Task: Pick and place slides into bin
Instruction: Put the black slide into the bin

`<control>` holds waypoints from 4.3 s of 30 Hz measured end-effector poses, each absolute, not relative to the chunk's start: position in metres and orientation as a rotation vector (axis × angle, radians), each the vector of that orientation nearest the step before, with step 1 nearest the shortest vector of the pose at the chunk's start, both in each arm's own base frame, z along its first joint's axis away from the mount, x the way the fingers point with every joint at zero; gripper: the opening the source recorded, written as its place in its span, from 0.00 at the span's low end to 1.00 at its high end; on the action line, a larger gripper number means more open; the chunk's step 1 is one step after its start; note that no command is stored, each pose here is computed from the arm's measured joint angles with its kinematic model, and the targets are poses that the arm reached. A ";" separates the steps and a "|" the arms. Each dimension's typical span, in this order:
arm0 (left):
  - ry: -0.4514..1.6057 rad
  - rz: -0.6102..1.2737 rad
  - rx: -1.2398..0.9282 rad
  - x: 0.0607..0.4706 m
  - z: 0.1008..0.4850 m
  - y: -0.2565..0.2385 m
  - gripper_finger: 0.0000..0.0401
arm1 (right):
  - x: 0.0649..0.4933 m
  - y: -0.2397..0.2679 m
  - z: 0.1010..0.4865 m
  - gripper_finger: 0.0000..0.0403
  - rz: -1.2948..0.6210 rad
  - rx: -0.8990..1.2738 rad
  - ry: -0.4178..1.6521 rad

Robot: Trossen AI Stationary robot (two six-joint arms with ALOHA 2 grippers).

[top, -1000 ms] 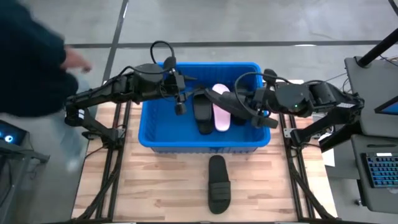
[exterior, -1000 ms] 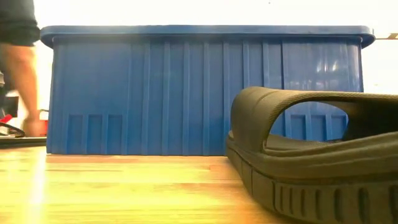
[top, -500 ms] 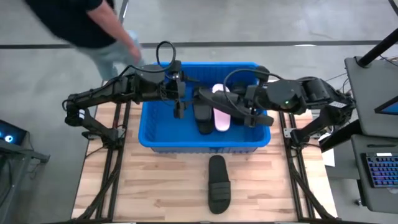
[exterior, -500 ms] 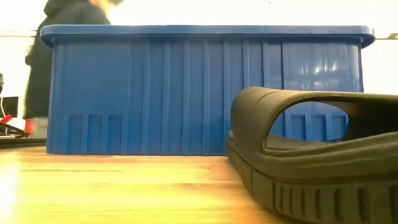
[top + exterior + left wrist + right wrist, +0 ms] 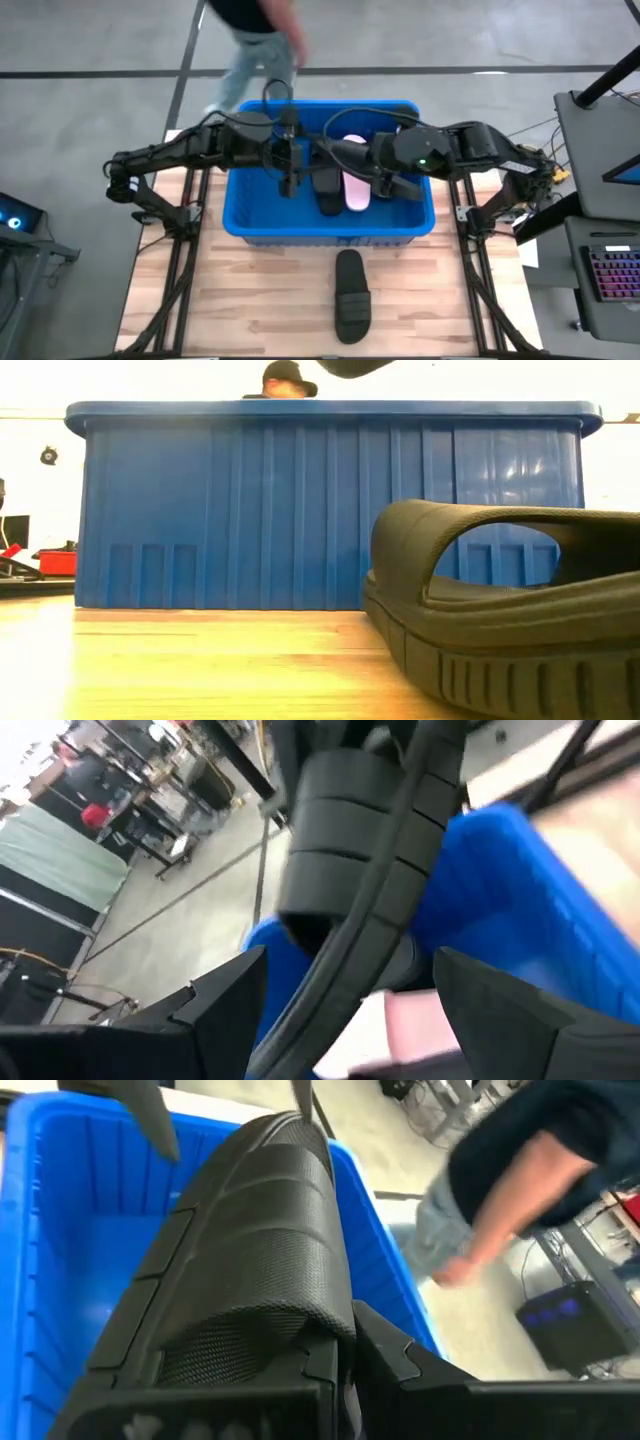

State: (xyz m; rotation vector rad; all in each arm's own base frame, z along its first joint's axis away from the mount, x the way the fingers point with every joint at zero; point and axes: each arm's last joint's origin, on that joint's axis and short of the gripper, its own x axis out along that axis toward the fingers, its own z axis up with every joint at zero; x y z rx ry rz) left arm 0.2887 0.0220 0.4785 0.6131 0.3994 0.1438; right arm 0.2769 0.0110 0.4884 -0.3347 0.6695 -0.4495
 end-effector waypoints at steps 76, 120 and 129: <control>0.295 0.265 0.791 0.247 0.510 0.039 0.09 | 0.167 0.015 0.575 0.55 -0.034 -0.438 0.252; 0.185 0.353 0.453 0.217 0.526 0.037 0.70 | 0.246 0.021 0.555 0.15 -0.132 -0.695 0.337; 0.179 0.392 0.212 0.202 0.527 0.040 0.70 | 0.295 0.023 0.515 0.15 -0.185 -0.816 0.602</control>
